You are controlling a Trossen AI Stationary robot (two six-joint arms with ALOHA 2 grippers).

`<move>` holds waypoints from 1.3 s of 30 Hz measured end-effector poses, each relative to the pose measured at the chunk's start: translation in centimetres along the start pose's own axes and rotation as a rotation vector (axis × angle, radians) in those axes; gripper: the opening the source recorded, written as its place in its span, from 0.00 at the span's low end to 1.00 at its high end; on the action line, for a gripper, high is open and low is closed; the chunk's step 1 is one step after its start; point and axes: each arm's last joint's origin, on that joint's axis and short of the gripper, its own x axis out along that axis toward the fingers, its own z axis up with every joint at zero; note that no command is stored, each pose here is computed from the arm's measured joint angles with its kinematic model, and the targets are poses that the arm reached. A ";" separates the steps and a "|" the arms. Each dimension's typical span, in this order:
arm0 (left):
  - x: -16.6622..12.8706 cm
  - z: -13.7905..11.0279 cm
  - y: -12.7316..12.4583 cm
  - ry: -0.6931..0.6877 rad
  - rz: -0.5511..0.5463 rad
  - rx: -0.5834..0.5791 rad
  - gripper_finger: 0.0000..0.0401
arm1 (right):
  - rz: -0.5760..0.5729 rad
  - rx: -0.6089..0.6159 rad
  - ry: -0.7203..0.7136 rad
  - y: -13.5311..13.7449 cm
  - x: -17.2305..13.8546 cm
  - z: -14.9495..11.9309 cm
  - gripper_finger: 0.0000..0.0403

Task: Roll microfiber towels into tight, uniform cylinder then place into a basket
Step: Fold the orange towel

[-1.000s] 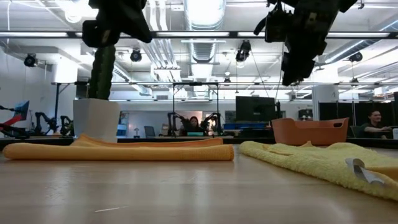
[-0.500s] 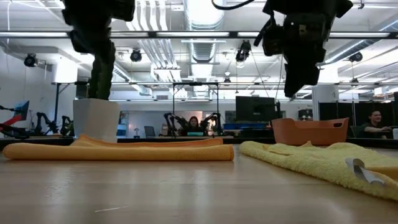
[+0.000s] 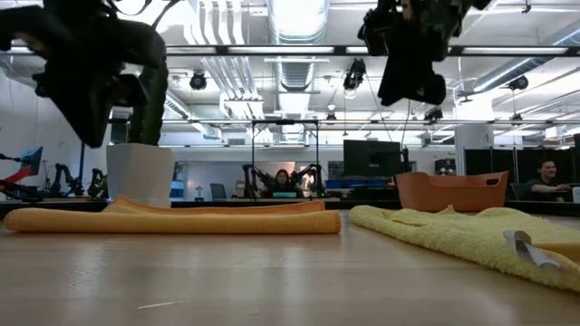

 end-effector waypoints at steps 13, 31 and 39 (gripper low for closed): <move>2.4 -2.6 0.3 -0.078 -0.100 0.072 0.00 | -0.036 -0.005 0.030 2.8 -0.5 -1.9 0.40; 6.7 -3.4 0.6 0.012 -0.059 -0.418 0.00 | 0.051 0.030 0.259 -1.1 8.5 0.7 0.38; 6.9 -2.6 0.2 -0.046 -0.124 -0.665 0.00 | -0.038 -0.231 0.197 -1.3 10.7 2.9 0.38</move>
